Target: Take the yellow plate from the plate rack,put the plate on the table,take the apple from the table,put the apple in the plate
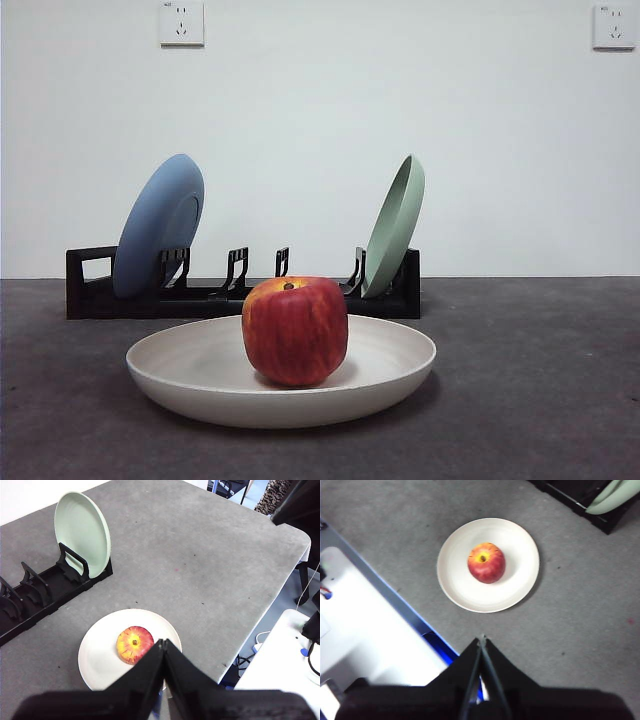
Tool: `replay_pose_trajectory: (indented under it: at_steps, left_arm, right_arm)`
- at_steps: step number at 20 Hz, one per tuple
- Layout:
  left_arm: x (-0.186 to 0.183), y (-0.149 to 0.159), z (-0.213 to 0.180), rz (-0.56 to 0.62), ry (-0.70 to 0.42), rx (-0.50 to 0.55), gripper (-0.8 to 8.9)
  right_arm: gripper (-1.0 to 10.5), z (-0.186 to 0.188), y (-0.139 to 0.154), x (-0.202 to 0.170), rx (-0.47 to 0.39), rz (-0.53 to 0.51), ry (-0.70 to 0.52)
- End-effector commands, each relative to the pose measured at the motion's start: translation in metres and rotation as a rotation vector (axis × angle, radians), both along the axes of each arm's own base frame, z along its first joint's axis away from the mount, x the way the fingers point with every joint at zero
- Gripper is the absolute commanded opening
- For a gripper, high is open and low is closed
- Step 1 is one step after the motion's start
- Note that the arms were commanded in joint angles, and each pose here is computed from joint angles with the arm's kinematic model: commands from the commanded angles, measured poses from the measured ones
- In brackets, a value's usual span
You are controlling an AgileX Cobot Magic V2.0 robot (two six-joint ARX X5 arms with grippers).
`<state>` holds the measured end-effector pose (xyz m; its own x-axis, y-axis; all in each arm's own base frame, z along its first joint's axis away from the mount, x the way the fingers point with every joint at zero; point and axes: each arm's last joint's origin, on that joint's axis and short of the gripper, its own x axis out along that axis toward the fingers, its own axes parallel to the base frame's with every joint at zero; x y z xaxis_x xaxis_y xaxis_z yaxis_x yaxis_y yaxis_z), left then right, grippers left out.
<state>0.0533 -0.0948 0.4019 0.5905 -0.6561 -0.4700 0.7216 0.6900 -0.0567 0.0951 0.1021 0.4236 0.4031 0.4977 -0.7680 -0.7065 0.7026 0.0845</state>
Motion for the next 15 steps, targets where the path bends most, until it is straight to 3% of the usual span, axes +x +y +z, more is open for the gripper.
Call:
replay_pose_trajectory:
  at_steps: [1, 8, 15]
  left_arm:
    - [0.001, -0.001, 0.0, -0.003, -0.026, 0.011, -0.03]
    - [0.004, -0.006, 0.002, -0.038, -0.144, 0.095, -0.03]
    - [0.014, -0.009, 0.02, 0.018, -0.426, 0.116, -0.03]
  right_arm:
    - [0.0, -0.002, -0.001, 0.0, -0.032, -0.02, 0.008]
    - [0.0, -0.002, -0.001, 0.001, -0.056, -0.047, -0.017]
    - [0.0, -0.002, -0.001, 0.001, -0.056, -0.048, -0.017]
